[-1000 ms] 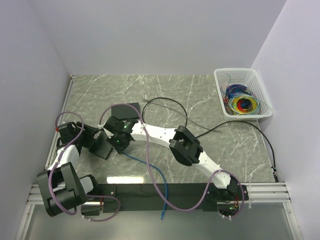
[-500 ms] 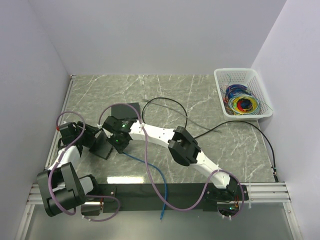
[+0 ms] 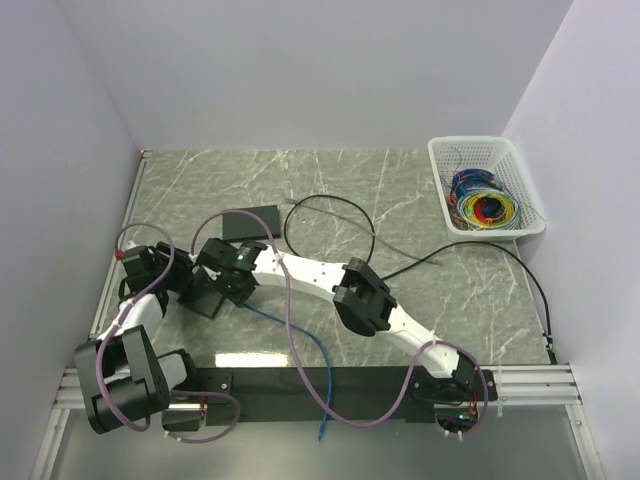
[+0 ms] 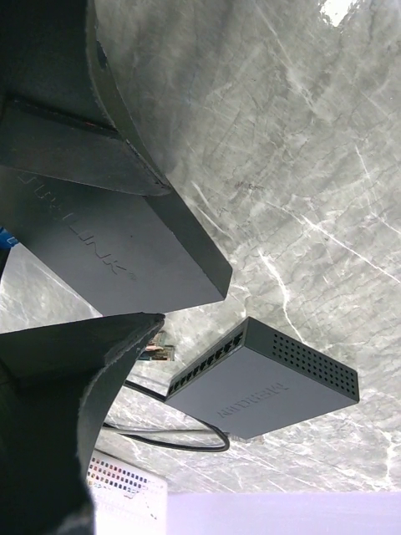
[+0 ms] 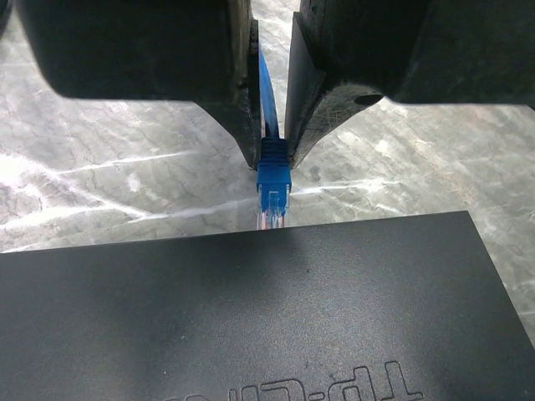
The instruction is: Insert the plug into the switch port
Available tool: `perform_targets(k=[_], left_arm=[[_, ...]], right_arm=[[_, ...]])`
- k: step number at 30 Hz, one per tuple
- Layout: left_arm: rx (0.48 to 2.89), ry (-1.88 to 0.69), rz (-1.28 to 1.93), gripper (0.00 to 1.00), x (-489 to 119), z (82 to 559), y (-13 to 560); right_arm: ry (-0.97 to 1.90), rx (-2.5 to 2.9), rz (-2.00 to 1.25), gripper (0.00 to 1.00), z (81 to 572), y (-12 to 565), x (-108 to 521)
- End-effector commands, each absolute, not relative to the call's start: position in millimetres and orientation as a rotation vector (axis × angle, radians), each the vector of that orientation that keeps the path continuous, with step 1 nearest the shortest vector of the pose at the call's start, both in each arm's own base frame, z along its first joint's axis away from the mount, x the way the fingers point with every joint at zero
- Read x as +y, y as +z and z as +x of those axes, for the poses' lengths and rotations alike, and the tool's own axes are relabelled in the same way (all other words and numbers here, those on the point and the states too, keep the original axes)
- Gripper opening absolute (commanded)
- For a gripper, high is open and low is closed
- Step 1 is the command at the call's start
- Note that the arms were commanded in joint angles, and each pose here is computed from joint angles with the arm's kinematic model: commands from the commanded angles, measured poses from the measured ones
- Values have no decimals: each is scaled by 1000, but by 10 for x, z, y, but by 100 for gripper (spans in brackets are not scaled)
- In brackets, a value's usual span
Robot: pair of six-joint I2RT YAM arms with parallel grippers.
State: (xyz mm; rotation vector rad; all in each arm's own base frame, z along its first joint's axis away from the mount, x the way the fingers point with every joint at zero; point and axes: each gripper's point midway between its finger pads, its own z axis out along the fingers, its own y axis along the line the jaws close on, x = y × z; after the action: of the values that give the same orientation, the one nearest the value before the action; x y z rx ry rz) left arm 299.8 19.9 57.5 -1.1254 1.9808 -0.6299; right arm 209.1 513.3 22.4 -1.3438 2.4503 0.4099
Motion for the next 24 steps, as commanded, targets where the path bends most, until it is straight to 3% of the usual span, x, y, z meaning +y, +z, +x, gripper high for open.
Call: perform_targets(k=[1, 15, 24], left_arm=[[1977, -640, -1090, 64, 146, 2996, 625], [2010, -659, -1048, 64, 36, 2991, 554], [2055, -730, -1010, 62, -133, 3015, 439]], right_arm=[[347, 2417, -1345, 0, 2152, 139, 5182], [271, 2348, -1317, 1, 2336, 191, 5232], [428, 2239, -1388, 6, 2168, 445, 5512]])
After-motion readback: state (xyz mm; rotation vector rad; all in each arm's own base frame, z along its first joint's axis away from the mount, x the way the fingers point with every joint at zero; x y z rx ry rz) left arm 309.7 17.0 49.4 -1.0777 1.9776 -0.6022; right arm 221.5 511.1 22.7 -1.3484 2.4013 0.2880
